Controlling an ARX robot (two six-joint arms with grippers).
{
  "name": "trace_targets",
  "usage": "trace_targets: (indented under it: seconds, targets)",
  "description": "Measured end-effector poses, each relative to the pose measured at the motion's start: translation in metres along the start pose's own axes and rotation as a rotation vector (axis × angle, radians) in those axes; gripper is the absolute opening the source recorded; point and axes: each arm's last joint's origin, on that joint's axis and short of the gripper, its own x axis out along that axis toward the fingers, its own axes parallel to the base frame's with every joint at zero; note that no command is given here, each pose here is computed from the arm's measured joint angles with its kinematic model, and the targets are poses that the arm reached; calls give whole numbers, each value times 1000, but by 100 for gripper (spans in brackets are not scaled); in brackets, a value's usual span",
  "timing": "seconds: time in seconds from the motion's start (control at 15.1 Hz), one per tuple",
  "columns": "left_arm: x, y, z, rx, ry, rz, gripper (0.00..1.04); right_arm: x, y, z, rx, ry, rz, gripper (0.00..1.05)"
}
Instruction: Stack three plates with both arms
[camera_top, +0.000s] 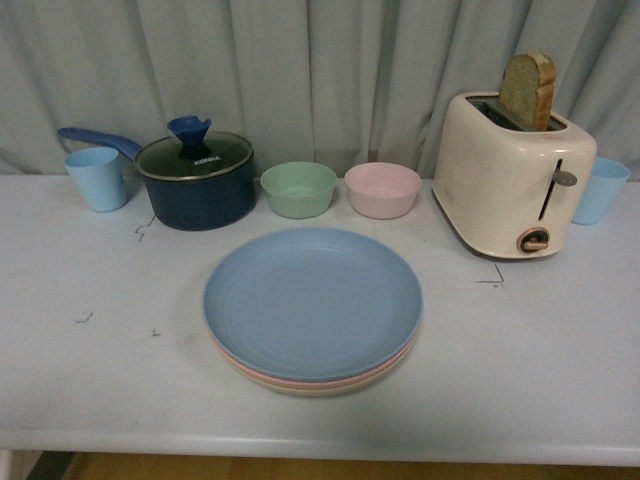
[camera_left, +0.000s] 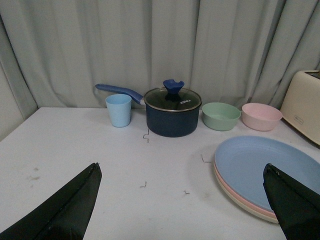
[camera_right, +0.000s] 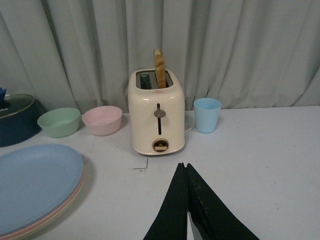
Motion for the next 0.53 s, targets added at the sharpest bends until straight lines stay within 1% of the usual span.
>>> trace_targets:
  seconds: [0.53]
  targets:
    - [0, 0, 0, 0, 0, 0, 98, -19, 0, 4, 0, -16, 0, 2]
